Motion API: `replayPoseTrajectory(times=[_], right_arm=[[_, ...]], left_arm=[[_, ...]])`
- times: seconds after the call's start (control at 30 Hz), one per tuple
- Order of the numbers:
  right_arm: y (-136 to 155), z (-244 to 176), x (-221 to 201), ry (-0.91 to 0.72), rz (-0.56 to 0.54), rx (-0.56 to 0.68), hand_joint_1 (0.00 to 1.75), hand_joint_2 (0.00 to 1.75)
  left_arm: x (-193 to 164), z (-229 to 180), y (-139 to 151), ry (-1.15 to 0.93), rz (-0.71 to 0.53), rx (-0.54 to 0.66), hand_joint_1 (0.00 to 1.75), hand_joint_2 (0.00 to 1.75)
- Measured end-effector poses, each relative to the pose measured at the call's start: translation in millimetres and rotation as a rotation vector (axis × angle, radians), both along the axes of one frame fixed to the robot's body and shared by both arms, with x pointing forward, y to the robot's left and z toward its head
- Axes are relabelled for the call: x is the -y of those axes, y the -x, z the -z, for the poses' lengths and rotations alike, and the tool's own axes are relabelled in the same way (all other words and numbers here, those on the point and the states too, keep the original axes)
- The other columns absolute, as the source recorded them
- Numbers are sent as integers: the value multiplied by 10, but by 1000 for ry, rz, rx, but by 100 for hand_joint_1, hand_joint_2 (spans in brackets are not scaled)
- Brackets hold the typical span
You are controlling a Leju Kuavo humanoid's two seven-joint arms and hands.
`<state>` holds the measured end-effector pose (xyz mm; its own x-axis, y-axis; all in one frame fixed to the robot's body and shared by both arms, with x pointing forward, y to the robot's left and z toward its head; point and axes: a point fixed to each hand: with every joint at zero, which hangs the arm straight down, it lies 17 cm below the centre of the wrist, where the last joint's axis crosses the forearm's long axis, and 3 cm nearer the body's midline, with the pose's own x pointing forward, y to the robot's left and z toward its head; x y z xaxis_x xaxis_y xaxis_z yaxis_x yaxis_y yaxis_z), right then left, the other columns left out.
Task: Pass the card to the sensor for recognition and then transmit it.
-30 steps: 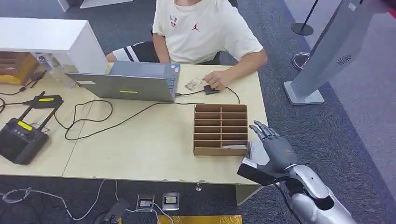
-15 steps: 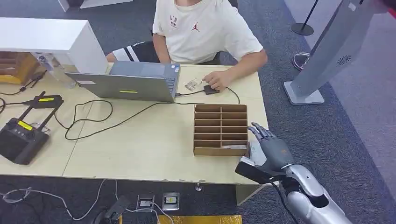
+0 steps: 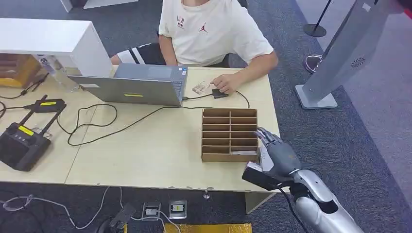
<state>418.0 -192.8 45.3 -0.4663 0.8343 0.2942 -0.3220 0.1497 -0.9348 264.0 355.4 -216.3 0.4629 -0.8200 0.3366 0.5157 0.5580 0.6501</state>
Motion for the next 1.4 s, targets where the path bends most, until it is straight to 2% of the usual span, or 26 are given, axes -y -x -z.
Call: replayPoseTrajectory(times=[1.07, 1.13, 1.17, 1.27, 1.3, 1.33, 1.37, 1.4], right_arm=[[70, -35, -370, -23, -91, -23, 0, 175], [71, -18, -368, -12, -93, -23, 17, 175], [67, -10, -362, -7, -91, -24, 147, 175], [67, 33, -345, 10, -90, -33, 147, 175], [68, 53, -340, 19, -89, -37, 115, 175], [67, 65, -335, 23, -89, -40, 117, 175], [68, 79, -334, 28, -89, -44, 129, 175], [68, 92, -329, 33, -88, -48, 154, 175]], left_arm=[[5, 8, 27, -12, 17, 1, 0, 0], [3, 10, 35, -12, 16, 0, 0, 0], [3, 13, 42, -12, 16, -1, 0, 0], [3, 22, 59, -13, 15, -4, 0, 0], [-2, 25, 65, -14, 13, -7, 0, 0], [-5, 27, 68, -16, 11, -9, 0, 0], [-7, 29, 70, -17, 10, -10, 0, 0], [-8, 30, 71, -17, 10, -11, 0, 0]])
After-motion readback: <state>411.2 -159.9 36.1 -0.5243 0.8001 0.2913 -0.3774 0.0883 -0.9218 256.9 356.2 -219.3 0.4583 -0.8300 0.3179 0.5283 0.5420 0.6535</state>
